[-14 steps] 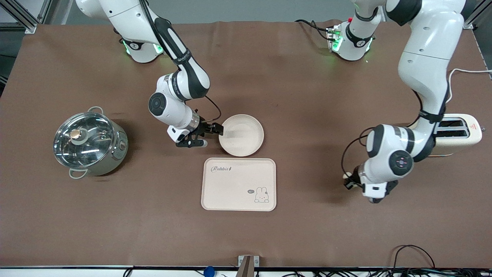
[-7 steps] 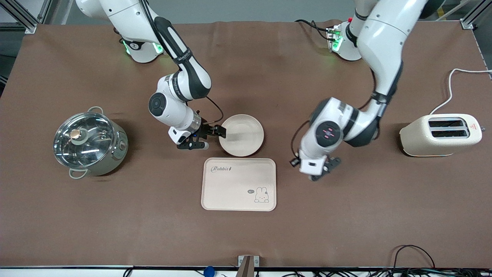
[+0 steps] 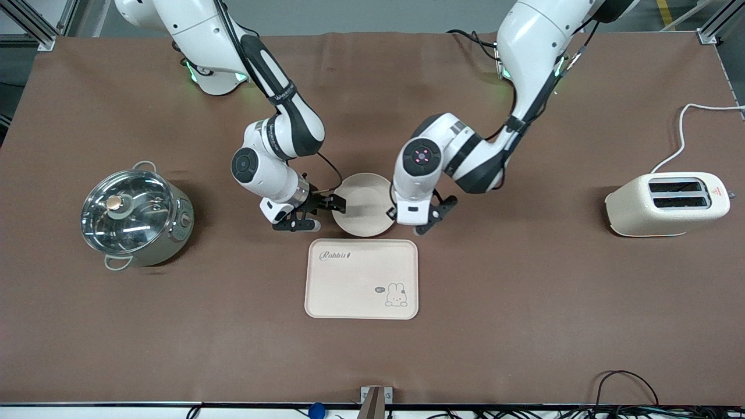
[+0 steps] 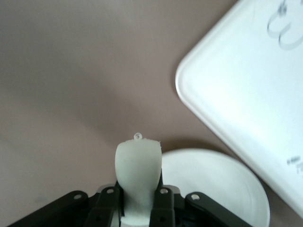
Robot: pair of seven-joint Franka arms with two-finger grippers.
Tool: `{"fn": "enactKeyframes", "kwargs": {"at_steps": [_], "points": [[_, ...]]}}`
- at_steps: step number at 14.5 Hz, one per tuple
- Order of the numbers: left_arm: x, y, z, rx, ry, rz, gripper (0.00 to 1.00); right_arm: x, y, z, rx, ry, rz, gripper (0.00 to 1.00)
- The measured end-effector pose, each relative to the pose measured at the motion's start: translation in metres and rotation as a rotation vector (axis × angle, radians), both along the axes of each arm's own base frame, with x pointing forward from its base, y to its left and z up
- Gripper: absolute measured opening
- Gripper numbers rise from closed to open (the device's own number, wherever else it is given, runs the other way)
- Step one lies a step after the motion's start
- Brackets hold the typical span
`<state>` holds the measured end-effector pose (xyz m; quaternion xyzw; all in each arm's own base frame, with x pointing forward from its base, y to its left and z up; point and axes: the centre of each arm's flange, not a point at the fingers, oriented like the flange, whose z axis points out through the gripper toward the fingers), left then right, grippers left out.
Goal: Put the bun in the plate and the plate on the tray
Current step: 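Lower the bun into the white plate and open the left gripper, then slide the plate toward the tray with the right gripper while the left gripper withdraws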
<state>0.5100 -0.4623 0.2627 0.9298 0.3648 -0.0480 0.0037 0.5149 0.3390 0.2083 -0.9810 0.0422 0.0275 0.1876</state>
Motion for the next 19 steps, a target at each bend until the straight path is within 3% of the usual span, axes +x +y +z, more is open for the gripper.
{"fn": "enactKeyframes", "kwargs": {"at_steps": [5, 8, 12, 13, 15, 19], "points": [[-0.030, -0.043, -0.019, -0.060, -0.024, 0.034, 0.31, -0.007, 0.004, -0.018, -0.017, 0.023, 0.011, 1.00], [-0.037, -0.050, -0.026, -0.063, -0.022, 0.026, 0.56, -0.014, 0.012, -0.025, -0.024, 0.030, 0.028, 1.00], [-0.028, -0.047, -0.020, -0.075, -0.035, 0.024, 0.94, -0.015, 0.013, -0.025, -0.025, 0.031, 0.030, 0.98], [-0.021, -0.045, -0.014, -0.084, -0.046, 0.026, 1.00, -0.015, 0.013, -0.025, -0.025, 0.031, 0.030, 0.92], [0.005, -0.030, 0.012, -0.088, -0.072, 0.025, 1.00, -0.015, 0.014, -0.025, -0.024, 0.030, 0.031, 0.67], [0.087, 0.071, 0.110, -0.068, -0.140, -0.096, 1.00, -0.020, 0.021, -0.025, -0.024, 0.029, 0.046, 0.27]]}}
